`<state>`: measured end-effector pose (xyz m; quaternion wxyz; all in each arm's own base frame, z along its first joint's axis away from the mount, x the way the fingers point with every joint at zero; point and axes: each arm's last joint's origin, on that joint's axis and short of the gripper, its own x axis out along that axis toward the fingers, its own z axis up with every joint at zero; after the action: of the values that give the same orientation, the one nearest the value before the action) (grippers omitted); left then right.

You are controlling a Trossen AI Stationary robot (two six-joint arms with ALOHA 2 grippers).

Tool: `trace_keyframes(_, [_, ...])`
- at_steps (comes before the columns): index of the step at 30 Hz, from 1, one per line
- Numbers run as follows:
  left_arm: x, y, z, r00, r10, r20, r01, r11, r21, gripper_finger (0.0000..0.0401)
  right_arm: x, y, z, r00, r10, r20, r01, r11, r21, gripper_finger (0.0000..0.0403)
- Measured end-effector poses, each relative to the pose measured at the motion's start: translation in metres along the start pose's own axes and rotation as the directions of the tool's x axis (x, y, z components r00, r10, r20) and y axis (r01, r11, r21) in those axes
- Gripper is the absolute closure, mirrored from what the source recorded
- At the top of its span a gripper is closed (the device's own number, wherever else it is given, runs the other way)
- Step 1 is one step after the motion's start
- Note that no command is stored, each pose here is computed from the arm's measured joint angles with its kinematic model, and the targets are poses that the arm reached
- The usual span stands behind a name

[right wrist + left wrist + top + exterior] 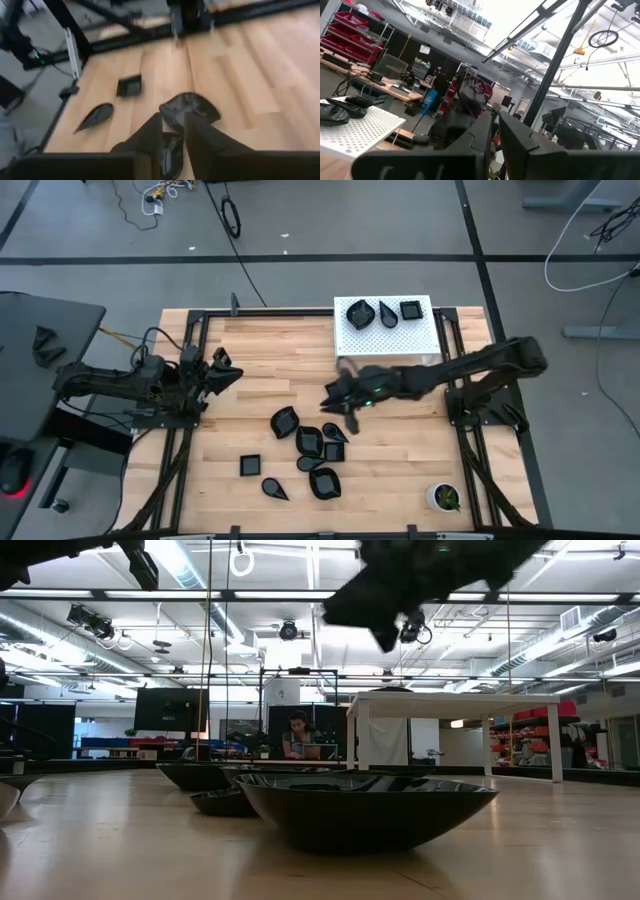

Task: Pick & Place Mini shaped plates
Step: Stack the leaf shaped plate on top of the leaf shaped plates on the shelf

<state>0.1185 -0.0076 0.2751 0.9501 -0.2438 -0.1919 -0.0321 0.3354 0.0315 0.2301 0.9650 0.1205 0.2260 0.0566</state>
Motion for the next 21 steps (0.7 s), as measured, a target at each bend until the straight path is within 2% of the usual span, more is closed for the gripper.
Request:
trace_keyframes(5, [0.0, 0.0, 0.0, 1.0, 0.0, 0.0, 0.0, 1.0, 0.0, 0.036, 0.047, -0.004, -0.003, 0.965, -0.058, -0.256, 0.07, 0.997, 0.037, 0.0268])
trace_keyframes(9, [0.0, 0.0, 0.0, 1.0, 0.0, 0.001, 0.0, 1.0, 0.0, 0.036, 0.08, -0.008, -0.006, 0.923, -0.086, -0.374, 0.101, 0.995, 0.02, 0.0235])
trace_keyframes(15, [0.0, 0.0, 0.0, 1.0, 0.0, 0.0, 0.0, 1.0, 0.0, 0.036, 0.117, -0.015, -0.018, 0.884, -0.105, -0.456, 0.104, 0.994, -0.028, 0.0213])
trace_keyframes(21, [0.0, 0.0, 0.0, 1.0, 0.0, -0.001, 0.0, 1.0, 0.0, 0.0359, 0.127, -0.022, -0.03, 0.858, -0.117, -0.499, 0.102, 0.993, -0.058, 0.022])
